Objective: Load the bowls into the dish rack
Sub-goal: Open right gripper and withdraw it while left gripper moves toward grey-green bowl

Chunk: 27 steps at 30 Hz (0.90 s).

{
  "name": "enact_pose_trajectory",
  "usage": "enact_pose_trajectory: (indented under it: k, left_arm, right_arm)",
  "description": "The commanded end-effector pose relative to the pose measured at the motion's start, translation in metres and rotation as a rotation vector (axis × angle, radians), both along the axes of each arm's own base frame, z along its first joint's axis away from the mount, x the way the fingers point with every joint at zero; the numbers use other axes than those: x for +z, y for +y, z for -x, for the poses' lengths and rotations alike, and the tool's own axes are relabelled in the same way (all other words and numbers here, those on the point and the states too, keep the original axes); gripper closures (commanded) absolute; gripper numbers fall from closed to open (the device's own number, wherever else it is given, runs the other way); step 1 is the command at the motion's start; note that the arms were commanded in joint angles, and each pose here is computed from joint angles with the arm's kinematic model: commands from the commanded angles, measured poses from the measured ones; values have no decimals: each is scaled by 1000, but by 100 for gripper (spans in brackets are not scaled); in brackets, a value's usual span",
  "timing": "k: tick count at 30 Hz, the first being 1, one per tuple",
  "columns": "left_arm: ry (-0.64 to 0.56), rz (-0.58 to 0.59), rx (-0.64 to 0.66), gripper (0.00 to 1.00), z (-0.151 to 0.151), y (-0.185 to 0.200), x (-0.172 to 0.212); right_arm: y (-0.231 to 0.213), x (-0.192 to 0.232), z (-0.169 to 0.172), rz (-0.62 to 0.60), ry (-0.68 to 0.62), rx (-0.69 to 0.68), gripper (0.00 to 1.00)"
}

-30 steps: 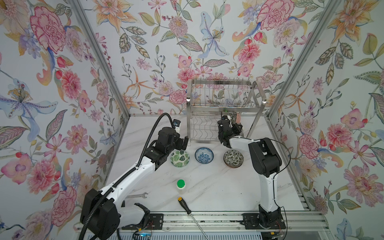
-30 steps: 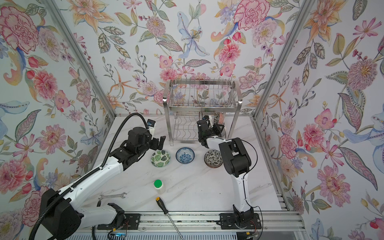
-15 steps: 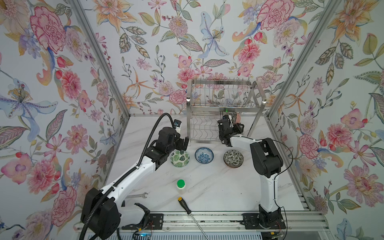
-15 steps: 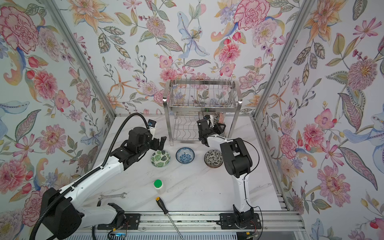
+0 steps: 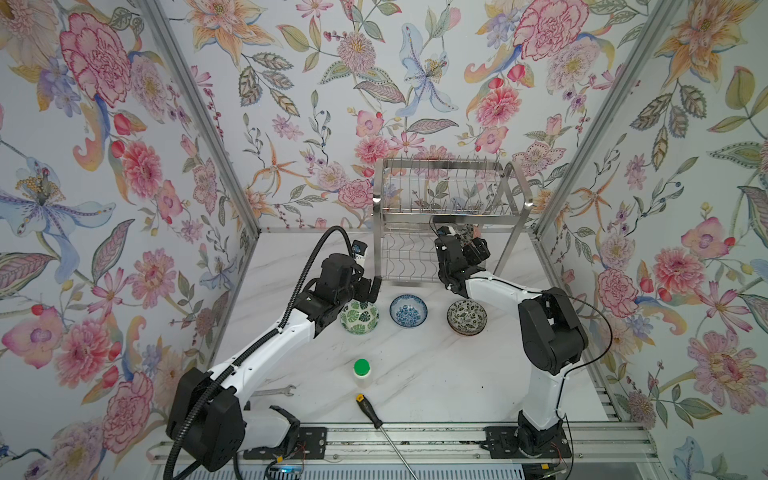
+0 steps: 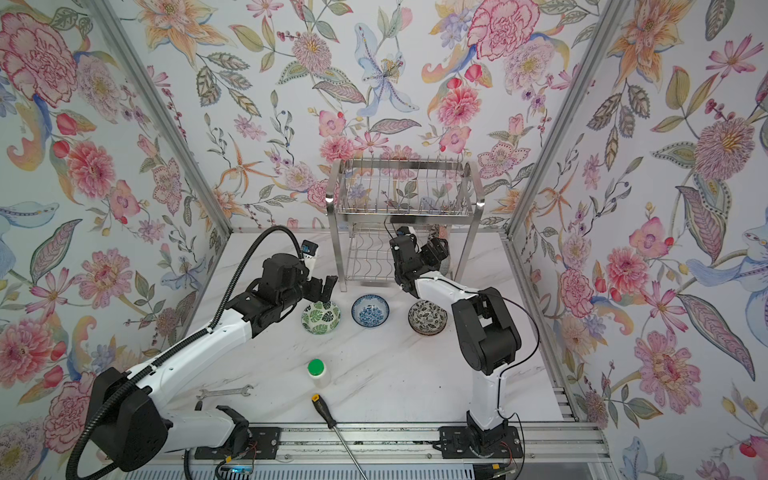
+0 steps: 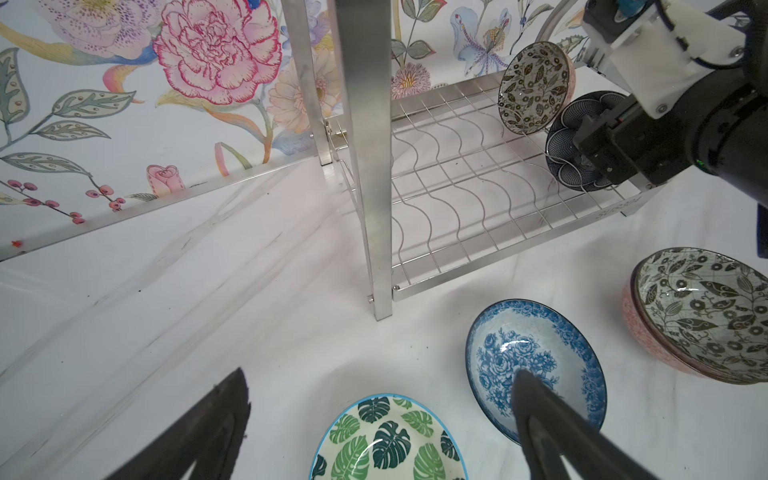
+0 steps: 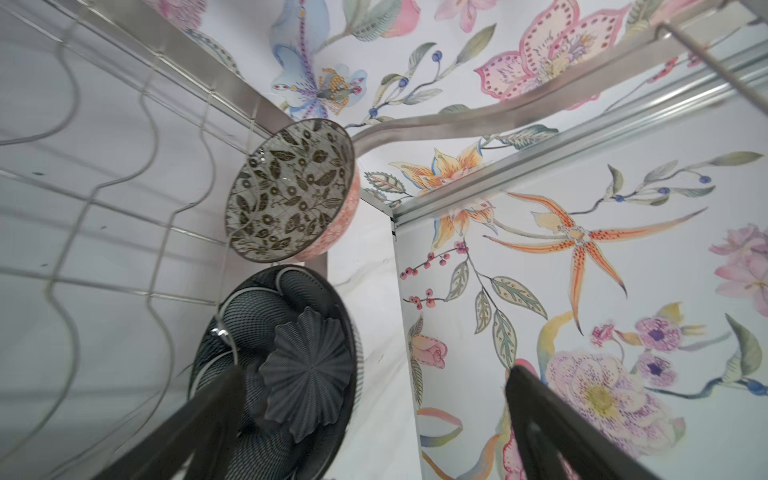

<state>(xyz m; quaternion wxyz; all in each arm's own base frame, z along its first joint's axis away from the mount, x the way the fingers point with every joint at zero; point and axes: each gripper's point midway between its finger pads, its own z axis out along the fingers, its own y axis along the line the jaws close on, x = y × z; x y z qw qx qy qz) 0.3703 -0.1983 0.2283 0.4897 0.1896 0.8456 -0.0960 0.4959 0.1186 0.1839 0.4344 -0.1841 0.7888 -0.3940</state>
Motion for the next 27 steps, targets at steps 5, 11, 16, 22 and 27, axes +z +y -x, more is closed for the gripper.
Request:
enact_pose_trajectory:
  k: [5, 11, 16, 22, 27]
  left_arm:
    - [2, -3, -72, 1, 7, -22, 7]
    - [17, -2, -117, 1, 12, -43, -1]
    - [38, 26, -180, 1, 14, -75, -11]
    - [111, 31, -292, 1, 21, -135, -42]
    - [185, 28, -363, 1, 27, -177, -66]
  right_arm:
    - [46, 27, 47, -256, 38, 305, 1]
    - [42, 49, 113, -430, 102, 438, 1]
    - [11, 76, 158, -561, 90, 411, 1]
    - [-50, 105, 180, -823, 37, 257, 1]
    - [-72, 108, 184, -884, 53, 179, 1]
